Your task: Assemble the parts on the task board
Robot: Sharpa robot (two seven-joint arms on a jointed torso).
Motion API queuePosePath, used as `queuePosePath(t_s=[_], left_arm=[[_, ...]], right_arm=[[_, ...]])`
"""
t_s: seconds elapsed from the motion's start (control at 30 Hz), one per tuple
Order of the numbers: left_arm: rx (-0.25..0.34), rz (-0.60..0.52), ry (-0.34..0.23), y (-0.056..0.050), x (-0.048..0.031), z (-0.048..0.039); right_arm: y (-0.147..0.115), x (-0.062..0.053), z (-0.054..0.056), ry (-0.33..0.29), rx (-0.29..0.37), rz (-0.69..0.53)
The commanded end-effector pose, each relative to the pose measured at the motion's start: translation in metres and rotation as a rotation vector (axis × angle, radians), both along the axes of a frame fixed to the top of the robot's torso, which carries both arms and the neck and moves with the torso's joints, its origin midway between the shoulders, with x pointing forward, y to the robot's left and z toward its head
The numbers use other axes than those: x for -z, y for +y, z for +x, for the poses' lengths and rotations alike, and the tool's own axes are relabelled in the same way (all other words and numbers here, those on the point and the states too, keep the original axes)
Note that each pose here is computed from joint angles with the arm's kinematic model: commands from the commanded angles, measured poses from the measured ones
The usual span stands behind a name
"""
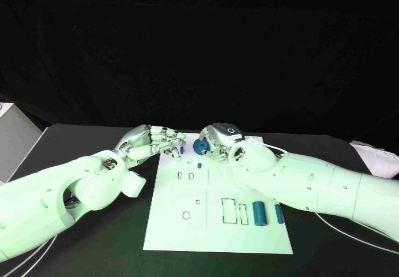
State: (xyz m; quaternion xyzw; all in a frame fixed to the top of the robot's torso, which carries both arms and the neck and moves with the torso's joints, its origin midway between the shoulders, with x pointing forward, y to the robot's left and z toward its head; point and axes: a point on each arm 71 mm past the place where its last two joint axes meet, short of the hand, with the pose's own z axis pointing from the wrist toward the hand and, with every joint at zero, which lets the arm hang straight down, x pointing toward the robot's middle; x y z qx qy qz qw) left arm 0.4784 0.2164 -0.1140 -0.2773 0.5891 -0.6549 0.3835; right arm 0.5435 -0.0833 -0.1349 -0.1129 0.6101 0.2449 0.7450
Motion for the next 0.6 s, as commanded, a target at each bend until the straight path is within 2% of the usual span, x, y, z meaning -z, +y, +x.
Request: queuePosePath(t_s=[0.03, 0.6], left_arm=[[0.021, -0.001, -0.005, -0.002, -0.001, -0.0014], [0.018, 0.001, -0.005, -0.0012, -0.0008, -0.0011]], right_arm=[[-0.0012, 0.0059, 0.0011, 0.02, -0.001, -0.025], [-0.0051, 0.0086, 0.0031, 0.057, -0.005, -0.026]])
